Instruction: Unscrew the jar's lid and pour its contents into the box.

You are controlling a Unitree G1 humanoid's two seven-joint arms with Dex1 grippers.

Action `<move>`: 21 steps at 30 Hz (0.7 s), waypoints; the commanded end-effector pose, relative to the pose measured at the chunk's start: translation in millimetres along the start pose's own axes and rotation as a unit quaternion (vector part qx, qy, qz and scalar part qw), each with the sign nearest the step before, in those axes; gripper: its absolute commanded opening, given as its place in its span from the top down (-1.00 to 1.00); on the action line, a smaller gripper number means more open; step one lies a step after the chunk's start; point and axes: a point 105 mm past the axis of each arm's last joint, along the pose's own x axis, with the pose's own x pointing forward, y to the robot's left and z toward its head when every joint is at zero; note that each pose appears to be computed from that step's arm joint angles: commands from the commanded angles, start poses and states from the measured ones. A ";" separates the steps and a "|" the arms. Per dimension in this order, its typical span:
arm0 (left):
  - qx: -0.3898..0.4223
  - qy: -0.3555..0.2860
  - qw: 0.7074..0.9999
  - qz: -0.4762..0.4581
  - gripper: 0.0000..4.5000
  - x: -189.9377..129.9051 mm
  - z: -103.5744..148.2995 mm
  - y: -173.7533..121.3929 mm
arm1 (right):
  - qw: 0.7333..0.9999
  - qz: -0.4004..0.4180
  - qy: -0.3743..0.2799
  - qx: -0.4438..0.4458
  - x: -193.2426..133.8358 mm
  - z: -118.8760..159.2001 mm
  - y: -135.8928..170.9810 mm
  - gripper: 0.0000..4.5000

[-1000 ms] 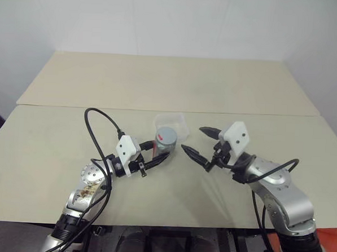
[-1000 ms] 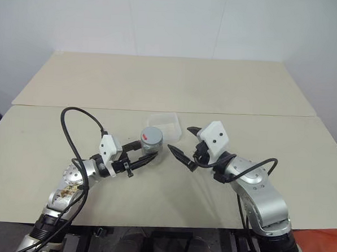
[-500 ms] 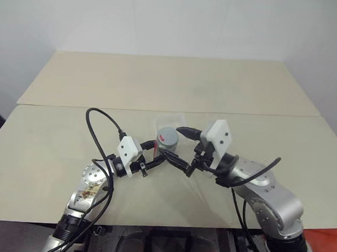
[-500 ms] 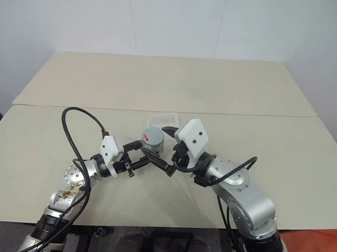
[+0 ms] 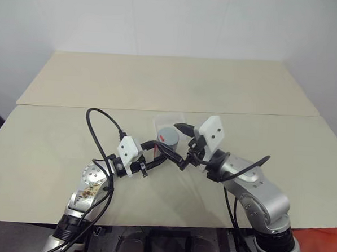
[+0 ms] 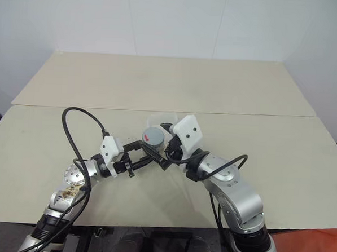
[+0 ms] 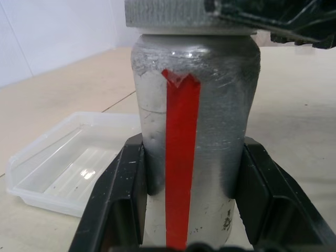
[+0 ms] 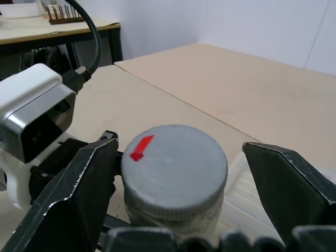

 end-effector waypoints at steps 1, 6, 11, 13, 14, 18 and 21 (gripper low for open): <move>0.009 -0.019 1.000 -0.003 0.13 2.1 10.0 -1.7 | 1.000 0.009 -0.023 -0.010 -0.4 9.0 4.6 -0.90; 0.009 -0.018 1.000 -0.002 0.13 1.6 9.7 -1.6 | 1.000 0.009 -0.025 -0.010 -0.8 9.2 4.7 -0.27; 0.010 -0.015 1.000 -0.003 0.13 0.9 9.0 -1.6 | 1.000 0.008 -0.023 -0.017 -1.5 9.9 1.5 -0.23; 0.011 -0.015 1.000 -0.003 0.13 0.7 8.9 -1.7 | 1.000 0.010 -0.021 -0.018 -1.8 9.0 1.5 -0.23; 0.011 -0.015 1.000 -0.004 0.13 0.5 9.0 -1.9 | 1.000 0.012 -0.021 -0.020 -1.9 8.7 1.7 -0.23; 0.012 -0.014 1.000 -0.006 0.13 0.0 8.9 -3.4 | 0.999 0.027 -0.025 -0.025 -2.6 10.5 3.3 -0.23; 0.009 -0.013 1.000 -0.014 0.13 -1.6 8.9 -5.8 | 0.996 0.076 -0.027 -0.041 -5.5 15.8 8.8 -0.23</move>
